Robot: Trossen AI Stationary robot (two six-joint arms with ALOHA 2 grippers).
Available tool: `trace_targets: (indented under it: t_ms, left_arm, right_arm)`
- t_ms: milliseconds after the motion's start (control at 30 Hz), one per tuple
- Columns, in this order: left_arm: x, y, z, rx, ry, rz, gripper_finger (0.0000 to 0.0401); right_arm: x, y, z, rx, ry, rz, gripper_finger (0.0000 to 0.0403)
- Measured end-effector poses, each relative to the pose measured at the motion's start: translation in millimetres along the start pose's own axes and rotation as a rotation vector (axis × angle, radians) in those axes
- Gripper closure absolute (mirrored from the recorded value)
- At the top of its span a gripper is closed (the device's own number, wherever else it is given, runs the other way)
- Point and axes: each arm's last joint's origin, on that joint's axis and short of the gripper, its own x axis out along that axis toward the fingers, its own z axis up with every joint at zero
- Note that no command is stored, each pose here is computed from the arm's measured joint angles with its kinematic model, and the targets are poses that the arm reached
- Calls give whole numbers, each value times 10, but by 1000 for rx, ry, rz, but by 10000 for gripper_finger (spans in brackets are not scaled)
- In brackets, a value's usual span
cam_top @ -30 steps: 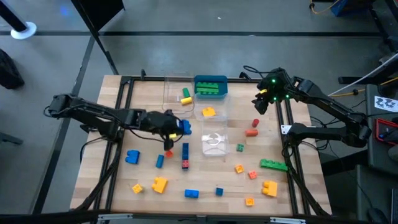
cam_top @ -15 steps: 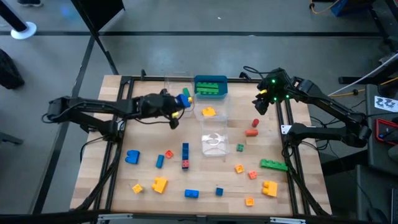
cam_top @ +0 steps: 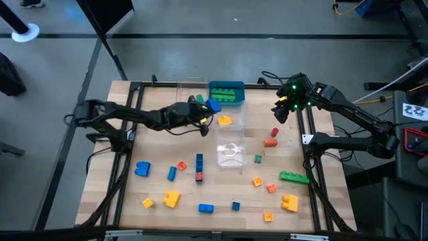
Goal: Sort blocks by size
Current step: Put the blue 2 stud game piece into the top right transparent bin
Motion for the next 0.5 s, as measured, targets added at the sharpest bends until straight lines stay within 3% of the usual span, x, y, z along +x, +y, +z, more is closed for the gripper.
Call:
trace_targets:
  t_ms: [267, 500]
  left_arm:
    - [306, -74, -258, 13, 49, 2, 369]
    - [449, -116, -217, 60, 44, -2, 314]
  right_arm:
    - [-1, 1, -35, 5, 36, 1, 221]
    - [21, -2, -102, 18, 126, 1, 221]
